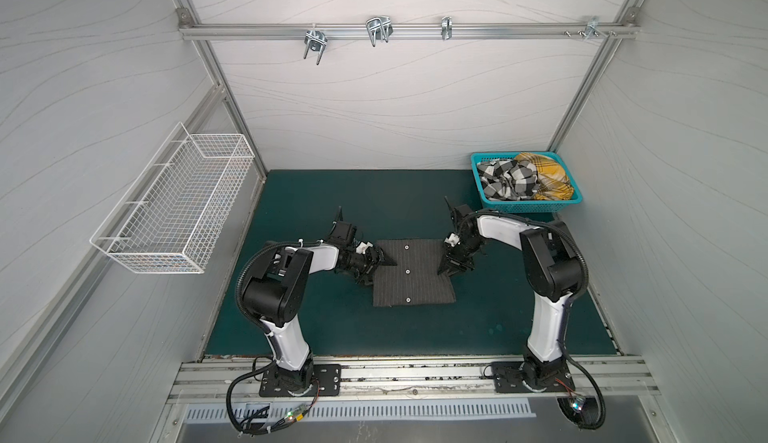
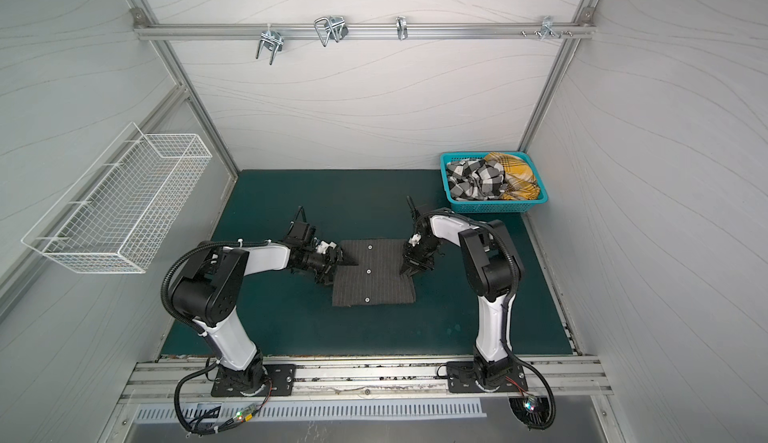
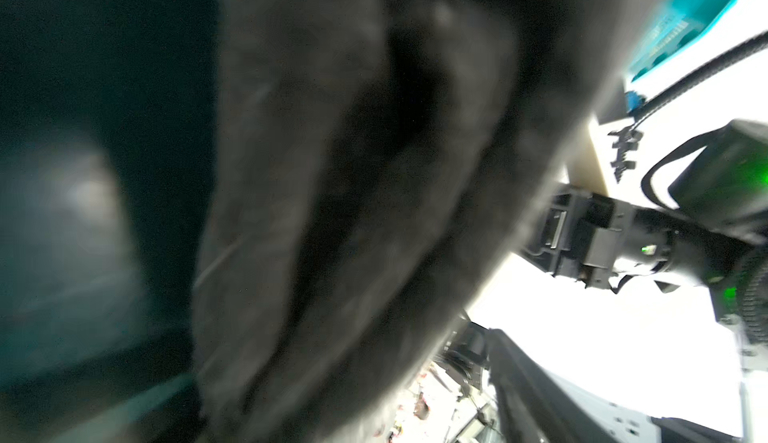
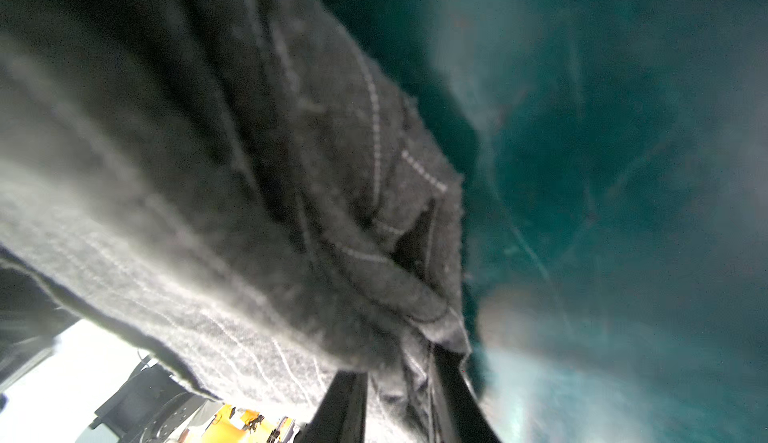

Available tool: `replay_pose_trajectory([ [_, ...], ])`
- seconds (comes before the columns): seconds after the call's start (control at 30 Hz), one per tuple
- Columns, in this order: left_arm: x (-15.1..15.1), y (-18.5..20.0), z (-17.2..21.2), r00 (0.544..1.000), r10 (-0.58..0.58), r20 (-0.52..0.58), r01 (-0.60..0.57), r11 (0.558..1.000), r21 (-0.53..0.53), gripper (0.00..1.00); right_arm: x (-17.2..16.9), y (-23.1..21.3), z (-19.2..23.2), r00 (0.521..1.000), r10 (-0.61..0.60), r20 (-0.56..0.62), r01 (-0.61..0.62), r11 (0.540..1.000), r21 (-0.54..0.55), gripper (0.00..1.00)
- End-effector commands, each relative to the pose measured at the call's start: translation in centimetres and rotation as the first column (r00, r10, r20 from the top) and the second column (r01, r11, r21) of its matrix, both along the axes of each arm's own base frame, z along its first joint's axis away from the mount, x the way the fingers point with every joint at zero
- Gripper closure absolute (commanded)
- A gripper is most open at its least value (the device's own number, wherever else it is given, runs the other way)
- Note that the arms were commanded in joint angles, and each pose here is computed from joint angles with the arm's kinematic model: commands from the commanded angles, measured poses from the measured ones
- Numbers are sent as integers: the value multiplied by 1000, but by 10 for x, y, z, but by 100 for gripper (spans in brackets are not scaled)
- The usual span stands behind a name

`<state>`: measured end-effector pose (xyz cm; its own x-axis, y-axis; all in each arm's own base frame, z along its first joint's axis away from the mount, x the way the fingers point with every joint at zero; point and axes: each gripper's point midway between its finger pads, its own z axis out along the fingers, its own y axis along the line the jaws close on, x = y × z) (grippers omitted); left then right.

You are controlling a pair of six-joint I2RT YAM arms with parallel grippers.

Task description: Fold and stack the long sleeve shirts

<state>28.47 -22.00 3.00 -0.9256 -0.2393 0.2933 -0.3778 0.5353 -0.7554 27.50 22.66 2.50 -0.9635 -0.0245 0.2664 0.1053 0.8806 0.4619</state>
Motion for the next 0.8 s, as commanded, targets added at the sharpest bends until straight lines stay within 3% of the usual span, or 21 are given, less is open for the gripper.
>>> replay_pose_trajectory([
  [0.0, -22, 25, -74, 998, 27, -56, -12, 966, 257, 29, 4, 3, -15, 1000, 8, 0, -8, 1000, -13, 73],
  [0.43, 1, 15, -46, 998, 50, 35, -56, 980, 193, 66, 1, 5, -8, 1000, 19, 12, -19, 1000, -7, 74],
  [0.57, 1, 15, -44, 998, 40, 42, -47, 980, 194, 77, 5, 6, 13, 998, 21, 61, -22, 1000, 8, 74],
  [0.77, 2, 15, -42, 998, 27, 48, -36, 979, 200, 83, 8, 2, 51, 989, 16, 149, -20, 999, 26, 74],
])
